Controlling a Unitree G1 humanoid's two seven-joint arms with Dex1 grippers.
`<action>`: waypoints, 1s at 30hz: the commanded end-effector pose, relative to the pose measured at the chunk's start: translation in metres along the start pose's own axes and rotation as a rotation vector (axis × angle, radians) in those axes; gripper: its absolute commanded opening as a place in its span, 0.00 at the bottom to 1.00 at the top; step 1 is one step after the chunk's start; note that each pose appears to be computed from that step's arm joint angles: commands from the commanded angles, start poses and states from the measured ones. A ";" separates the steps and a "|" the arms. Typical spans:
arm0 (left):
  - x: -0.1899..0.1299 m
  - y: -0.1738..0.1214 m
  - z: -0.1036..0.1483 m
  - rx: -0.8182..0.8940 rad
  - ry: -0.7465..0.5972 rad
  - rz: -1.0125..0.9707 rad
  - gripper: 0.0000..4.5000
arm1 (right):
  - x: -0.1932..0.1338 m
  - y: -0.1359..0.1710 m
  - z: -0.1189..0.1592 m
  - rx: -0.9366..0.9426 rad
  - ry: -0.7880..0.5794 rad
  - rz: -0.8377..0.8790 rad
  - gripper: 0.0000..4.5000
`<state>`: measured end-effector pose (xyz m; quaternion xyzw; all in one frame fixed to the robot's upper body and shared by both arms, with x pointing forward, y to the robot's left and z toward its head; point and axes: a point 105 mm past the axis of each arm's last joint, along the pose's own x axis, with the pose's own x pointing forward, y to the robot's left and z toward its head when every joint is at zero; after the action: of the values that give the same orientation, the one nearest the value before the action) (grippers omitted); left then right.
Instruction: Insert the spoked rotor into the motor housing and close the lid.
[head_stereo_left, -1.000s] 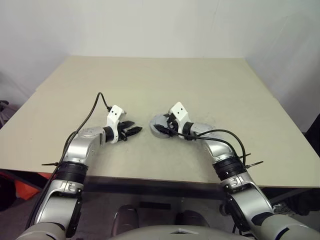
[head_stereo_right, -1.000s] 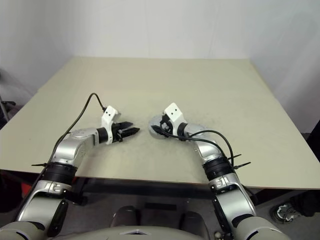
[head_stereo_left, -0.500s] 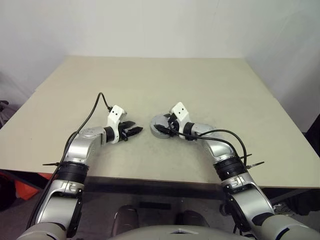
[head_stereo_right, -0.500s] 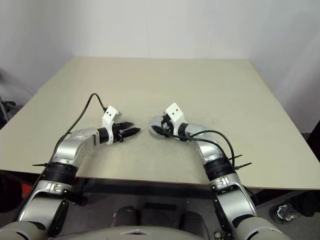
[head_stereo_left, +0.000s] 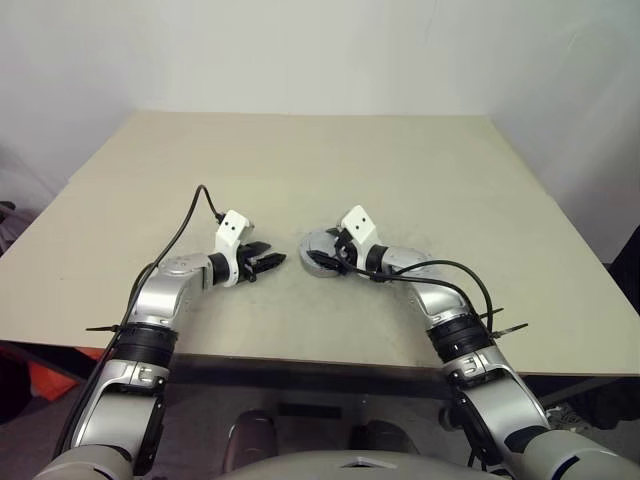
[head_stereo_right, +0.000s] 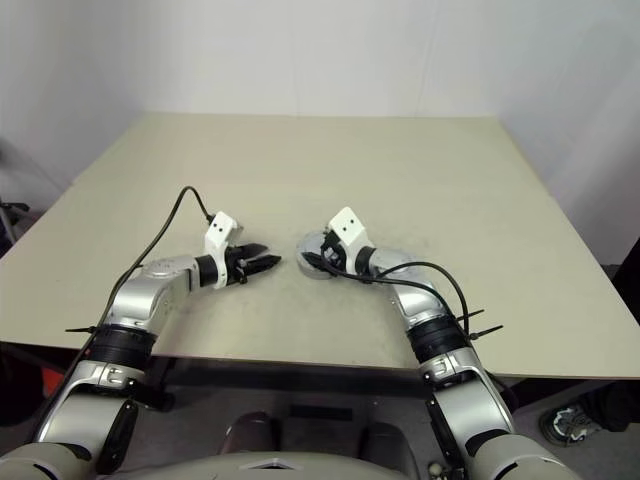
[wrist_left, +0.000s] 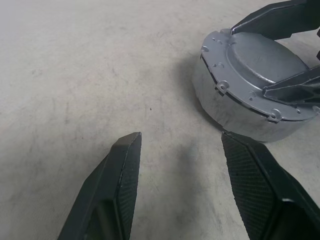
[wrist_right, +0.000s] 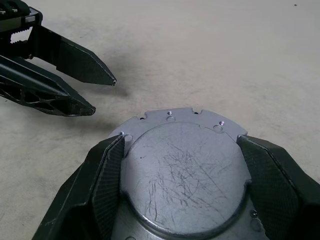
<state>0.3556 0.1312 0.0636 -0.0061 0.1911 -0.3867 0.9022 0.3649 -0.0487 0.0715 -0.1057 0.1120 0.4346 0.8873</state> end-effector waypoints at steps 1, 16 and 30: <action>-0.002 -0.001 0.015 0.036 -0.043 0.000 0.61 | -0.003 -0.002 0.018 -0.026 -0.066 -0.002 0.70; -0.003 -0.001 0.014 0.041 -0.039 -0.002 0.61 | -0.007 -0.001 0.031 -0.050 -0.112 0.010 0.70; -0.003 0.000 0.014 0.044 -0.038 0.001 0.61 | -0.005 -0.003 0.015 -0.052 -0.058 -0.004 0.70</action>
<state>0.3552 0.1317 0.0628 -0.0057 0.1922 -0.3861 0.9022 0.3622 -0.0501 0.0771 -0.1074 0.0965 0.4414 0.8856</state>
